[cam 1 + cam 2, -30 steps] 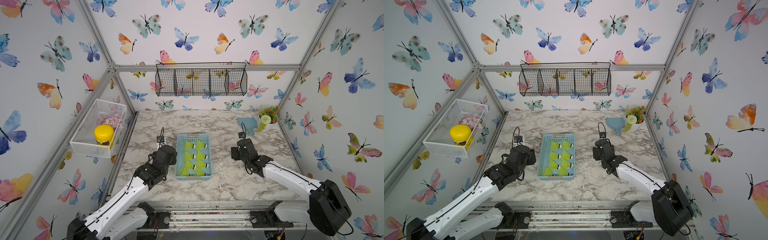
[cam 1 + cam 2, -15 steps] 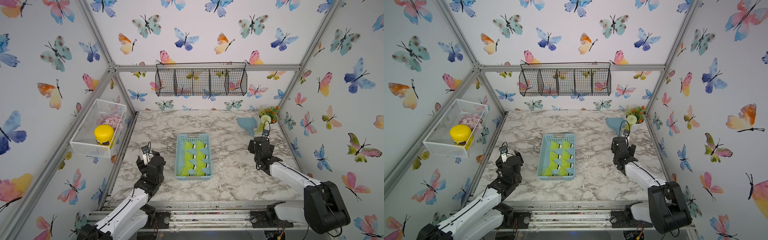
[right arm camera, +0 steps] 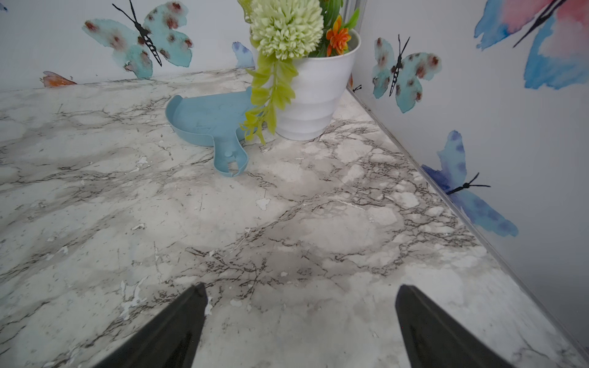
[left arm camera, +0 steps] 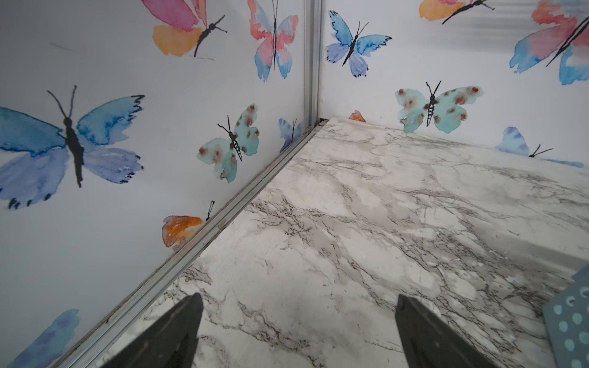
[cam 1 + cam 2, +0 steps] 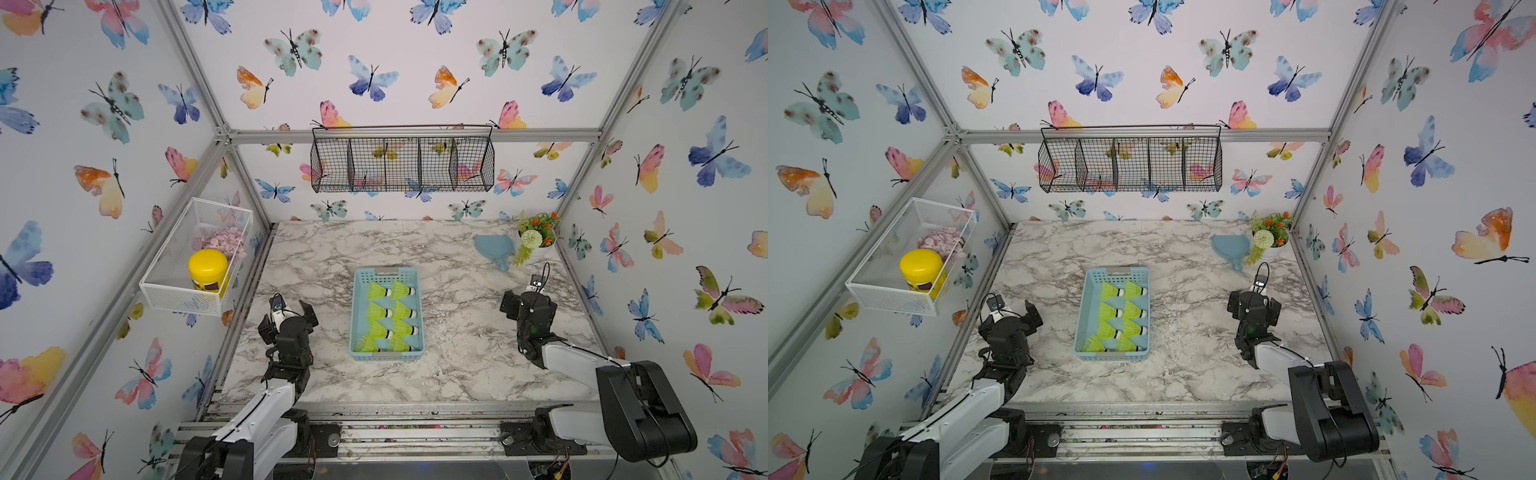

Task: Put the shuttlecocks into the storage box
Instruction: Reset both arms

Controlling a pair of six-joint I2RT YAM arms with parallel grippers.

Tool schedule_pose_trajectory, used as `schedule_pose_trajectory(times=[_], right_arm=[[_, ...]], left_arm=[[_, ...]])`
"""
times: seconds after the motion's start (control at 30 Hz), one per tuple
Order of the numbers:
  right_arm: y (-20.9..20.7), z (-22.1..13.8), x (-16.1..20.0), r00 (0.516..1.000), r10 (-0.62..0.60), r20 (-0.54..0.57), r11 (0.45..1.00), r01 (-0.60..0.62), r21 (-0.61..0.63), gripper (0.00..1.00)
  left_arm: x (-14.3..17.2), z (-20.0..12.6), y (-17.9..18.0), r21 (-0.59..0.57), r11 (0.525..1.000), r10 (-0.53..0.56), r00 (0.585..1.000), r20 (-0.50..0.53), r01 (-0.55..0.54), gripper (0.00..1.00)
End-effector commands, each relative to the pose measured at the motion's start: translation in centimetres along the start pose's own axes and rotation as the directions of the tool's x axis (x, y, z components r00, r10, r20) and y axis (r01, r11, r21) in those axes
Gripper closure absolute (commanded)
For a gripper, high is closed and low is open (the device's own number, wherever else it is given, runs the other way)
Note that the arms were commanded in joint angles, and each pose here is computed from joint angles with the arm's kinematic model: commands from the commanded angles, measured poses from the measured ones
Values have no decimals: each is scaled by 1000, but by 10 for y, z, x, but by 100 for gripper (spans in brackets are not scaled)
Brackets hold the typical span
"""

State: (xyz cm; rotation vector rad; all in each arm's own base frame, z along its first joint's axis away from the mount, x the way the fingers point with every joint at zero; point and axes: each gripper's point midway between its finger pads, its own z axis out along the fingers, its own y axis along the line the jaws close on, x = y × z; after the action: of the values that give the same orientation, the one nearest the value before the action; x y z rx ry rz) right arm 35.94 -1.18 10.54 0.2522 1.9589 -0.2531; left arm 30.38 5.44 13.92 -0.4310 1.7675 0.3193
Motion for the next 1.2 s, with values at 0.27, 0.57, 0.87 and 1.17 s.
schedule_pose_trajectory(times=[0.27, 0.57, 0.87, 1.17], right_arm=[[8, 1, -15, 990, -17, 138, 996, 30, -88, 0], [19, 6, -20, 977, -32, 209, 987, 64, -149, 0], [22, 4, -9, 968, -24, 250, 982, 70, -175, 1], [23, 9, -6, 975, -36, 218, 981, 75, -176, 0]], left_arm=[[-14, 6, -26, 172, 985, -24, 995, 95, 8, 1], [-13, 12, -43, 269, 963, -21, 993, 118, -12, 1], [0, 20, -63, 352, 934, 28, 995, 91, -58, 1], [13, 33, -67, 347, 935, 52, 998, 48, -65, 2]])
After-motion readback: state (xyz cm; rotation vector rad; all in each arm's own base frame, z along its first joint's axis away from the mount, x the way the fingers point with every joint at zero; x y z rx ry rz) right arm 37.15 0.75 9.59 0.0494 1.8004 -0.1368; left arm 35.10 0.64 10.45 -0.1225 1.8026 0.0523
